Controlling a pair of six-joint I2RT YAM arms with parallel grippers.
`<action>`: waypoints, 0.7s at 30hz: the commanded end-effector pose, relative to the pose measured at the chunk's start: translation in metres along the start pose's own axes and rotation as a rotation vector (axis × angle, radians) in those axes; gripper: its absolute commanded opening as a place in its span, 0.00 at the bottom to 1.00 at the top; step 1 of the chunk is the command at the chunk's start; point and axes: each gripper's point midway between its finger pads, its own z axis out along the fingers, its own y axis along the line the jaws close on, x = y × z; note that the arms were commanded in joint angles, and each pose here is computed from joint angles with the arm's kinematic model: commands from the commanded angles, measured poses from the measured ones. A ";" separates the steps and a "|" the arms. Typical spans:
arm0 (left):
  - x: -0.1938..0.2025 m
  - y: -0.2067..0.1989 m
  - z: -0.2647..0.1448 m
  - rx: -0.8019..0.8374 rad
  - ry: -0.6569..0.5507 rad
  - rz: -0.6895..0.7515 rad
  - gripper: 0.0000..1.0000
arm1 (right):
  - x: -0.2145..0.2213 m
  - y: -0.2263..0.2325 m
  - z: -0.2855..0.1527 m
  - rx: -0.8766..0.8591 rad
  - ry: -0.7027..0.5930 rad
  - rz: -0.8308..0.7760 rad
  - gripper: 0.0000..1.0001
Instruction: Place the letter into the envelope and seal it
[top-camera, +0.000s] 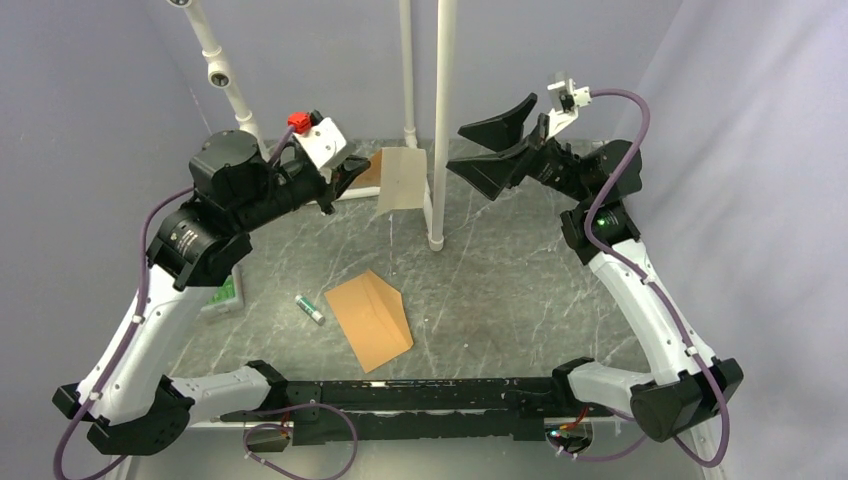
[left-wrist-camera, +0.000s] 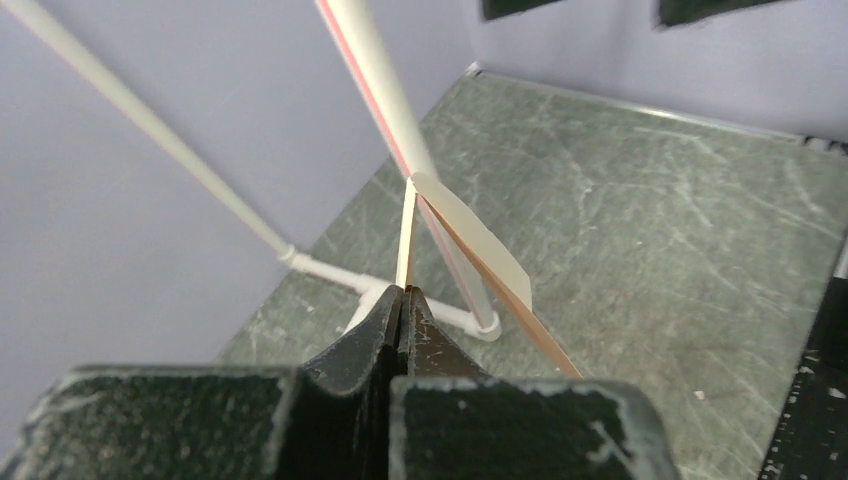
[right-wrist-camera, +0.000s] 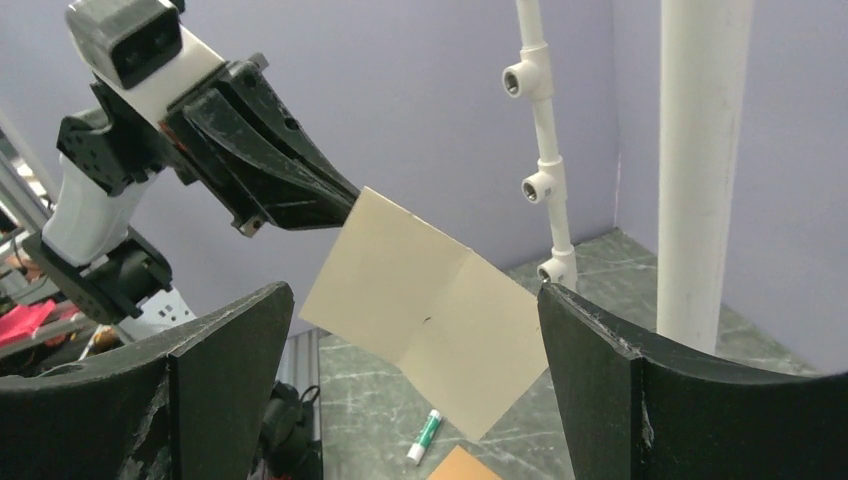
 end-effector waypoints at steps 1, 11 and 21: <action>-0.041 -0.025 -0.011 0.151 -0.127 -0.017 0.02 | 0.004 0.014 0.005 -0.097 0.091 -0.094 0.97; -0.029 -0.069 -0.010 0.417 -0.057 -0.104 0.03 | 0.043 0.027 -0.013 -0.202 0.386 -0.072 0.89; -0.027 -0.085 -0.013 0.509 -0.057 -0.135 0.02 | 0.072 0.035 -0.030 -0.255 0.510 0.030 0.62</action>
